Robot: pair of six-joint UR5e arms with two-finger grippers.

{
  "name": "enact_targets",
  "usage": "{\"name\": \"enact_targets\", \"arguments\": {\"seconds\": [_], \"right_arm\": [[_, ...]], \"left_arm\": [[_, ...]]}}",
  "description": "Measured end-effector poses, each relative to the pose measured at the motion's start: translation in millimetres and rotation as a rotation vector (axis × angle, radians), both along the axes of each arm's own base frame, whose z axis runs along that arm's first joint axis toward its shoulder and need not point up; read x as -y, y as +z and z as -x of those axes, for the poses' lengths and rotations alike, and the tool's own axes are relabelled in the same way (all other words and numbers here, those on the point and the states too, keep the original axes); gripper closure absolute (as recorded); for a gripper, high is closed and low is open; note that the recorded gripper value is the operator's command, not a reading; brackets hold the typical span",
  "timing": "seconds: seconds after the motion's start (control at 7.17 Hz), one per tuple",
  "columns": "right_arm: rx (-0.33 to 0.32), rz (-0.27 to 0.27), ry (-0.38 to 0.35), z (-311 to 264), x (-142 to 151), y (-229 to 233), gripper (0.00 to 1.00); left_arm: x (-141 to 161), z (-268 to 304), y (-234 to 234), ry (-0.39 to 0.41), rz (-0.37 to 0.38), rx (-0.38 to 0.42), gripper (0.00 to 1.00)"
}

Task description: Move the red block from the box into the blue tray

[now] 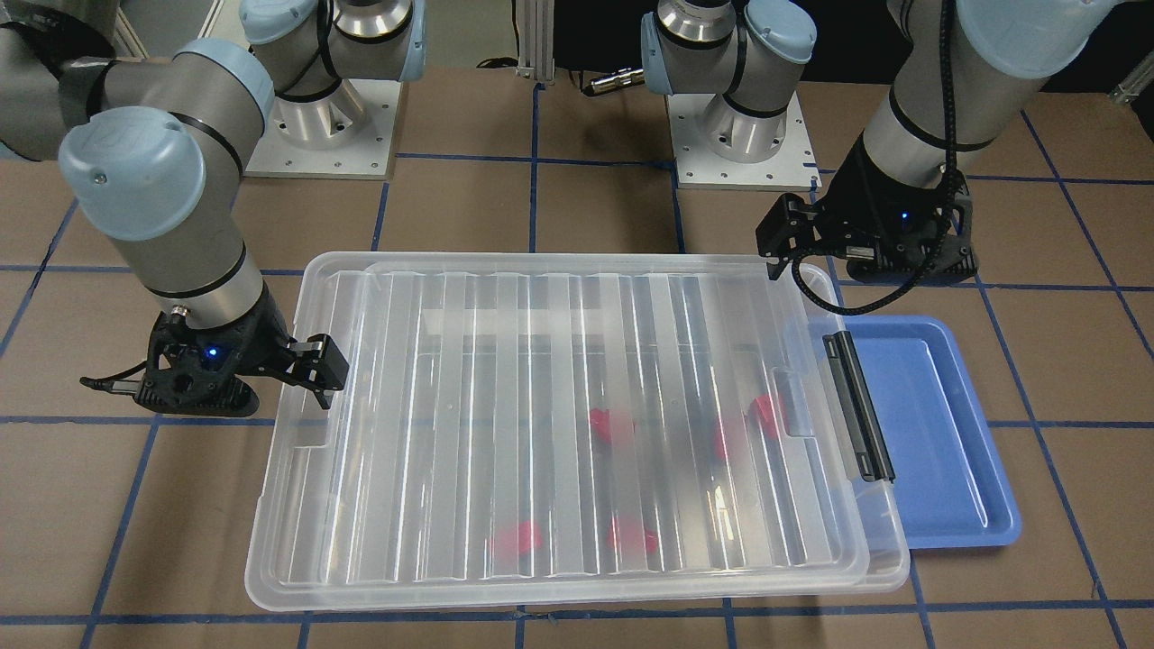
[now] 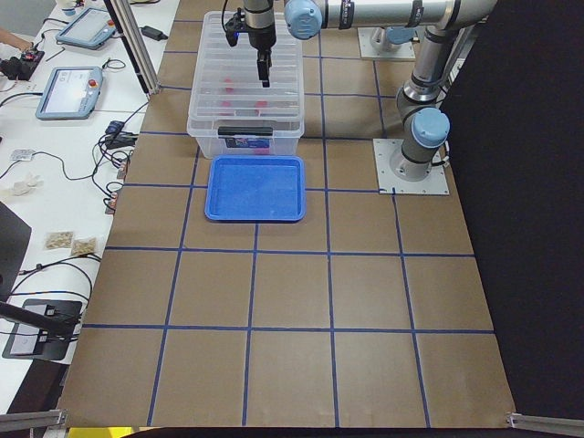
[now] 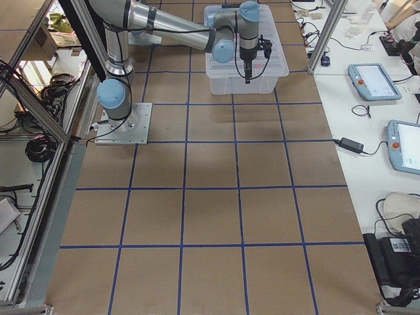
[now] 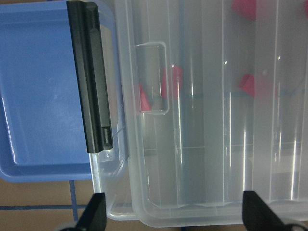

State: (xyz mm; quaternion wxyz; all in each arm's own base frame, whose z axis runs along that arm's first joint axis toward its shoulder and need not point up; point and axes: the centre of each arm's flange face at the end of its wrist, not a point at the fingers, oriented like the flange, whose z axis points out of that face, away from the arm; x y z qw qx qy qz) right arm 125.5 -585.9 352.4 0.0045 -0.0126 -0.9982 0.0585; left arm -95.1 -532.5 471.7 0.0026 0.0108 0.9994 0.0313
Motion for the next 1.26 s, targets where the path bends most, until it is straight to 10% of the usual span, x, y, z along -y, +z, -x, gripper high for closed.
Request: {"name": "enact_targets", "arguments": {"seconds": [1.26], "right_arm": [[-0.032,-0.005,0.031,104,12,-2,0.00]], "left_arm": [[2,0,0,0.003,0.011,0.002,0.00]]}}
